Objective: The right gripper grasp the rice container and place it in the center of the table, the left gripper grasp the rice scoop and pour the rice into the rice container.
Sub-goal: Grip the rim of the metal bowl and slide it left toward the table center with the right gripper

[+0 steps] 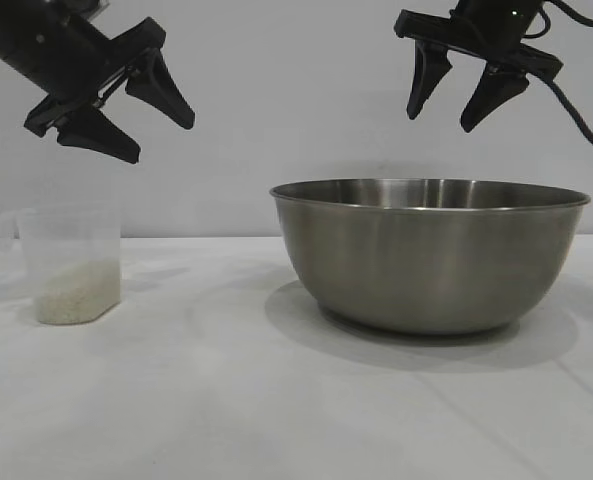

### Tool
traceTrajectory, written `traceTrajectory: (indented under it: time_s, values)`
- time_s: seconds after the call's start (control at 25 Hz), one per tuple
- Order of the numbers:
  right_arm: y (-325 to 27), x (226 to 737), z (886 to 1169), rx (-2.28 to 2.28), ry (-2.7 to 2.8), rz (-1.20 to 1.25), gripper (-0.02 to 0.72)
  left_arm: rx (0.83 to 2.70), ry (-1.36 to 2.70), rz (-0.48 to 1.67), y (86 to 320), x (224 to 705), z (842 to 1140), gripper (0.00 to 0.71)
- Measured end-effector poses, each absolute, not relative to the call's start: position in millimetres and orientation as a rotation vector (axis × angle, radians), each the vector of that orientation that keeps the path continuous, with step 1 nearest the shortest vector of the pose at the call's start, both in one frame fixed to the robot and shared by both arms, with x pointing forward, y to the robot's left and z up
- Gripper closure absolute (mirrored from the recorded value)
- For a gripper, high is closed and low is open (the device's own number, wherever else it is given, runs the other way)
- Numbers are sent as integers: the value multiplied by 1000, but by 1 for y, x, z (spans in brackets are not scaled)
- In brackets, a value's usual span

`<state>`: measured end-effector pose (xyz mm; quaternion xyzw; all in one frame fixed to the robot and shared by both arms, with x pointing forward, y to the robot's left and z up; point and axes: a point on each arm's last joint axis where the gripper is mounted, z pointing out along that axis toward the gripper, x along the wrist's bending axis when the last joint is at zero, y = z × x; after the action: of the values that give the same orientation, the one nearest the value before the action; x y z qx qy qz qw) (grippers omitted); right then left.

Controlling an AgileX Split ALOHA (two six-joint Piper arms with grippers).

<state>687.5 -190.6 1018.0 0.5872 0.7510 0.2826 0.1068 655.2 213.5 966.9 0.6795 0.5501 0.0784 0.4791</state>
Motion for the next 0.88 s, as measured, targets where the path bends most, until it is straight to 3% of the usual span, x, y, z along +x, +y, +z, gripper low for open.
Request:
traceTrajectory:
  time_s: [0.28, 0.56, 0.88]
  values:
    - [-196, 662, 1037, 1733, 2362, 665, 237, 1658, 1341, 189, 213, 655, 967, 184]
    - [-198, 645, 1035, 1801, 2519, 488, 237, 1659, 1336, 181, 213, 655, 967, 184]
    - [-202, 625, 1002, 1894, 2613, 322, 237, 1660, 1327, 168, 212, 654, 967, 184]
